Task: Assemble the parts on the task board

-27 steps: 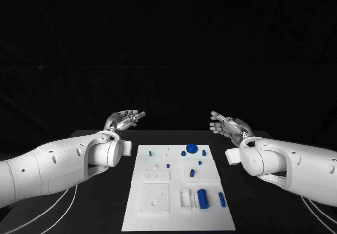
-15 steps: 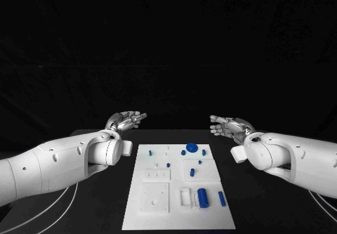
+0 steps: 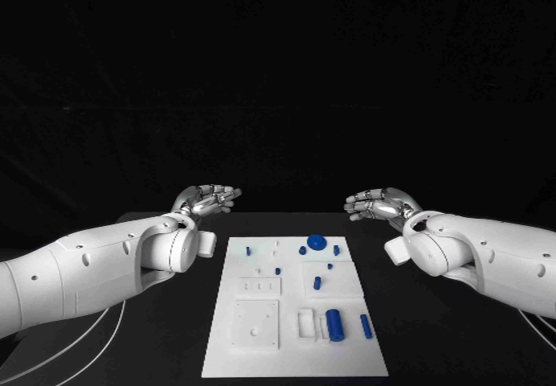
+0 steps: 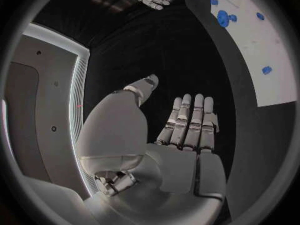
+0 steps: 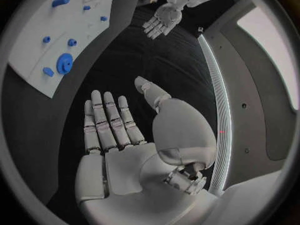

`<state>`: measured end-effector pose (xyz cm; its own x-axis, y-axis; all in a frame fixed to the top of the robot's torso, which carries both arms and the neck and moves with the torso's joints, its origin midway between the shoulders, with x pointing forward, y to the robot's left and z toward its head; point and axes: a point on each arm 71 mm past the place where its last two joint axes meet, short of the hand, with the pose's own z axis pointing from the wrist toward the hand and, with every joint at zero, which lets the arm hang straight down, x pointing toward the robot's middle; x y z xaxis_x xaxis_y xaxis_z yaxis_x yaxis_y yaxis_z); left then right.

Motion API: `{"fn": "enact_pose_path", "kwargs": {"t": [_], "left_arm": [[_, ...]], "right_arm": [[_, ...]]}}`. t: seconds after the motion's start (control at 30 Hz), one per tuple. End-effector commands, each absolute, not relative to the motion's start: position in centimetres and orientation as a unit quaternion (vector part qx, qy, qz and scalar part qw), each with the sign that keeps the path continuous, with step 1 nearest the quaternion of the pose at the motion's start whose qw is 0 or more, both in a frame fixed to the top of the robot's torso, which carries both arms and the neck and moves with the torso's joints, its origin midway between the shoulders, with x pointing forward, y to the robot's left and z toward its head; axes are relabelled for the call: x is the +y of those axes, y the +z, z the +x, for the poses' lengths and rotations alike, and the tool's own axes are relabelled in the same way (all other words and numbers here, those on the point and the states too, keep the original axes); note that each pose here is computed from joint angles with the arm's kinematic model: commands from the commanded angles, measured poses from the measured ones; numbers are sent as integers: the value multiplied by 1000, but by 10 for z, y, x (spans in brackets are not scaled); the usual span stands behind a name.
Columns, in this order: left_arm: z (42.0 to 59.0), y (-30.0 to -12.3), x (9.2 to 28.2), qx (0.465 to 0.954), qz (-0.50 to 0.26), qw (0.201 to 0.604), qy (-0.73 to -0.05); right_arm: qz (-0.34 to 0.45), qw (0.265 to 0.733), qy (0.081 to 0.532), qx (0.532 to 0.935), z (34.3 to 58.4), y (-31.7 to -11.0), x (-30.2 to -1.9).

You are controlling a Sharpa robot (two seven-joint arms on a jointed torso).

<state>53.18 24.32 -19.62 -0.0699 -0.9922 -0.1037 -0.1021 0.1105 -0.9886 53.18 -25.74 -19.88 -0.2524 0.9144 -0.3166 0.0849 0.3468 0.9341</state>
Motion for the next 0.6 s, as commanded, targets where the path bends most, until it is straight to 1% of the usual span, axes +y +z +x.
{"fn": "enact_pose_path", "kwargs": {"t": [0.03,0.13,0.27,0.4,0.6], "left_arm": [[530,-193,239,574,-459,476,-483],[527,-192,238,578,-449,475,-489],[522,-188,236,583,-437,468,-500],[516,-183,231,586,-424,451,-522],[509,-177,226,585,-413,438,-544]], "right_arm": [[235,538,402,703,535,-194,-249],[153,570,378,713,538,-191,-245],[53,604,349,714,544,-185,-234],[-28,621,317,716,546,-180,-222],[-103,634,280,714,547,-177,-203]]}}
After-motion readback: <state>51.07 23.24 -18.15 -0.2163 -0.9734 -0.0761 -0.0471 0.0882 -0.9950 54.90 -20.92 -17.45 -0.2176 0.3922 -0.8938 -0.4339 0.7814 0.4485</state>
